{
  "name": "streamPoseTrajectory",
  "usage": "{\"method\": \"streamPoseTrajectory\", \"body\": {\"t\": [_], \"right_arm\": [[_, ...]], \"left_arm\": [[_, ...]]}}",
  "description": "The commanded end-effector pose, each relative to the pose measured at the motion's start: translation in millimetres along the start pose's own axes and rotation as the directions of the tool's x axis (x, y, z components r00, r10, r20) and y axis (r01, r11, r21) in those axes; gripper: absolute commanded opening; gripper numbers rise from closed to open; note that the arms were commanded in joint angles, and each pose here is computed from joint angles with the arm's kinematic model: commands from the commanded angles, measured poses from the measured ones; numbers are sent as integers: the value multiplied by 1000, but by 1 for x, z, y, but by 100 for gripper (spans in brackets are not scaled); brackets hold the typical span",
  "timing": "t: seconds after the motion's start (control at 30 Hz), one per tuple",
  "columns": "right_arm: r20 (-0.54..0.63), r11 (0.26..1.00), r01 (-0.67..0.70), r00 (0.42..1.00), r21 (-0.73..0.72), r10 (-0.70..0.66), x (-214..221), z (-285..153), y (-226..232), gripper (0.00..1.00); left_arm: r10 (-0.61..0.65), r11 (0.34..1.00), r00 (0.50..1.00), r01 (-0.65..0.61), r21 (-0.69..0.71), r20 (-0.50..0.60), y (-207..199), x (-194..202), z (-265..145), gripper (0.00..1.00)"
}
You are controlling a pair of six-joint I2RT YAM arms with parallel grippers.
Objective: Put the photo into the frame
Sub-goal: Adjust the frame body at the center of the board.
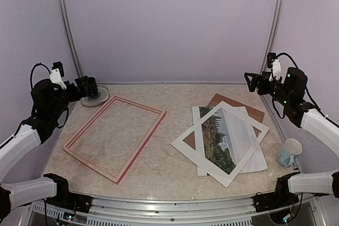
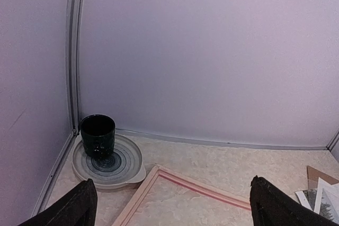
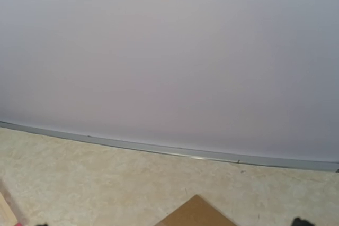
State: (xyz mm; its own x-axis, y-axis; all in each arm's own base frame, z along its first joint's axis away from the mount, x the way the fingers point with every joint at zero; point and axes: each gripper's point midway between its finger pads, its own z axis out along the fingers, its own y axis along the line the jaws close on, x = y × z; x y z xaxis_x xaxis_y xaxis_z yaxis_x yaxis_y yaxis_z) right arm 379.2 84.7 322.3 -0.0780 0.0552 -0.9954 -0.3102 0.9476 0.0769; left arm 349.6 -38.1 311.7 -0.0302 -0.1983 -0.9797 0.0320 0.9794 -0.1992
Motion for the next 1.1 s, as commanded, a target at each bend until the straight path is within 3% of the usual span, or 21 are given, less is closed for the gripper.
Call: {"method": "streamPoseTrajectory", "body": {"t": [0.0,0.43,0.63,0.87,1.07], "right_arm": [[54,1000,23,998,-17,-22,-19,-1,4,99],[9,997,-40,999,-60,40,-10,14,18,99],[-153,989,-65,987,-130,44,18,42,51,99],[-421,967,-119,907,-225,14,50,67,90,99],[-437,948,-186,898,-260,56,55,67,100,99]], "left_arm": [[1,1000,998,-2,11,64,-5,-23,0,99],[-29,999,998,28,28,48,-10,-20,3,99],[-9,1000,998,10,18,-66,-17,-7,19,99],[25,1000,979,-22,20,-203,-34,14,32,99],[60,998,962,-53,34,-267,-54,21,32,99]]}}
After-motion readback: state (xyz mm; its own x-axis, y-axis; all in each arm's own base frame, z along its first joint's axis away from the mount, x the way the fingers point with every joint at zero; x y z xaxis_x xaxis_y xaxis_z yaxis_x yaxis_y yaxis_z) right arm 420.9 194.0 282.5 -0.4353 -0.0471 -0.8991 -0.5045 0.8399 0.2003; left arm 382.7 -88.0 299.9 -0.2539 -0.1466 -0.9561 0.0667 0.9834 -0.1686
